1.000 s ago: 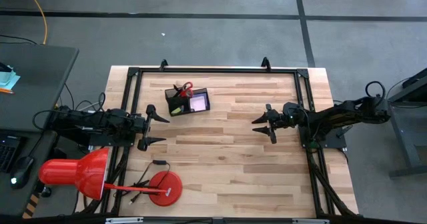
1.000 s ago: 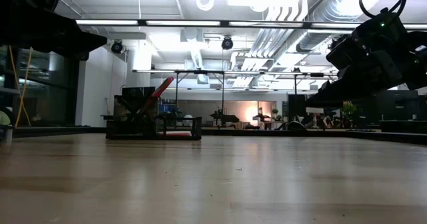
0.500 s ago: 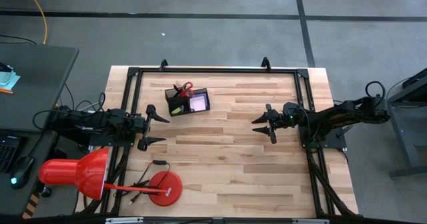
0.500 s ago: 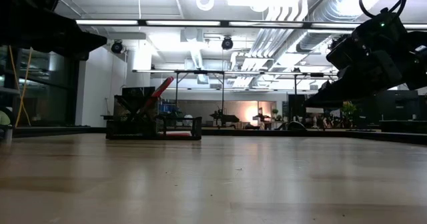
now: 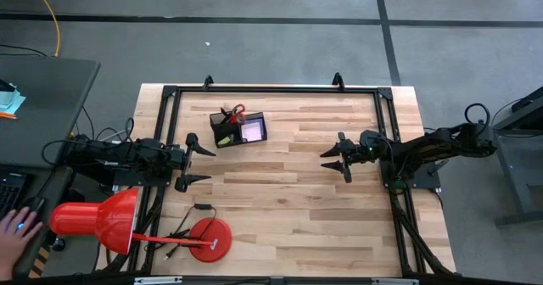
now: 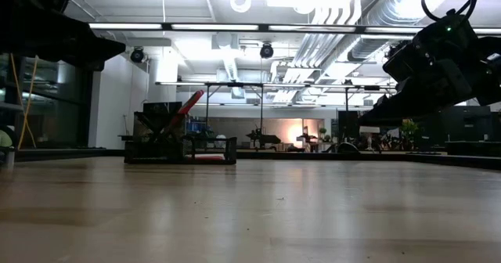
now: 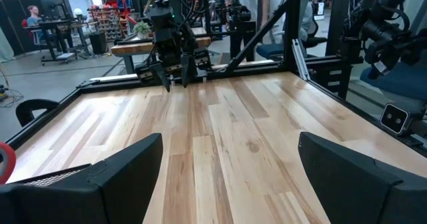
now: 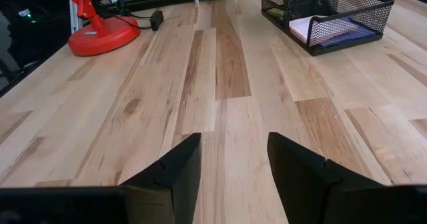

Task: Pick and place office supplies into organizer
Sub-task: Return to Home Position

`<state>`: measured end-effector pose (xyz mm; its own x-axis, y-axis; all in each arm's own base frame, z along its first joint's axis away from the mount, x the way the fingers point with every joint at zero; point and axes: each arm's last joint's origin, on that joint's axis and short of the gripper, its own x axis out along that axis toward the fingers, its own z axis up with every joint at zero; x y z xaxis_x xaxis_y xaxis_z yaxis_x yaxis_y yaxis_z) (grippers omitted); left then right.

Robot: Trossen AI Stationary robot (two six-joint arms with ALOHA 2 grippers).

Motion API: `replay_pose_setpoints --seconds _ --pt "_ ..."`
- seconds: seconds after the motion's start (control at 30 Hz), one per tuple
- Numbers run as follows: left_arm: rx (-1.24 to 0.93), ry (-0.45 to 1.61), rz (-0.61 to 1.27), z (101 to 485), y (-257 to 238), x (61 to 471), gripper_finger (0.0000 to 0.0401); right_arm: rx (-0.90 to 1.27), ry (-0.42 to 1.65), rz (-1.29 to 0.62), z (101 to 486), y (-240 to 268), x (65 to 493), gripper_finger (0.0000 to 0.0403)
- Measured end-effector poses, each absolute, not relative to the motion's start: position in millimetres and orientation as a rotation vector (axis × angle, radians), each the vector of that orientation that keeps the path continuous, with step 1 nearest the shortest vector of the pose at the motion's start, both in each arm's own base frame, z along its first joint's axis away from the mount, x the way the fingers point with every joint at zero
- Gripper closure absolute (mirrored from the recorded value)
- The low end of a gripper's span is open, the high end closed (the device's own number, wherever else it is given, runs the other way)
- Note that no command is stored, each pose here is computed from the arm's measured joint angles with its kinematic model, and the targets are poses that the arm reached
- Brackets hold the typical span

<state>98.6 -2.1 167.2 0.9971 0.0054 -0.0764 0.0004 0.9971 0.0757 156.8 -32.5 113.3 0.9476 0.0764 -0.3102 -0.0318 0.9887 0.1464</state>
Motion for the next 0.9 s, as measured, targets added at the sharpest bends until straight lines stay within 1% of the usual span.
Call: replay_pose_setpoints --seconds 0.4,0.73,0.9 --pt "0.076 0.076 0.003 167.2 -2.1 98.6 0.0066 0.14 0.32 0.055 113.3 -32.5 156.8 0.0247" --pt "0.076 0.077 0.003 167.2 -2.1 98.6 0.0066 0.141 0.32 0.055 113.3 -32.5 156.8 0.024" --pt "0.076 0.076 0.003 167.2 -2.1 98.6 0.0066 0.141 0.32 0.055 113.3 -32.5 156.8 0.0243"
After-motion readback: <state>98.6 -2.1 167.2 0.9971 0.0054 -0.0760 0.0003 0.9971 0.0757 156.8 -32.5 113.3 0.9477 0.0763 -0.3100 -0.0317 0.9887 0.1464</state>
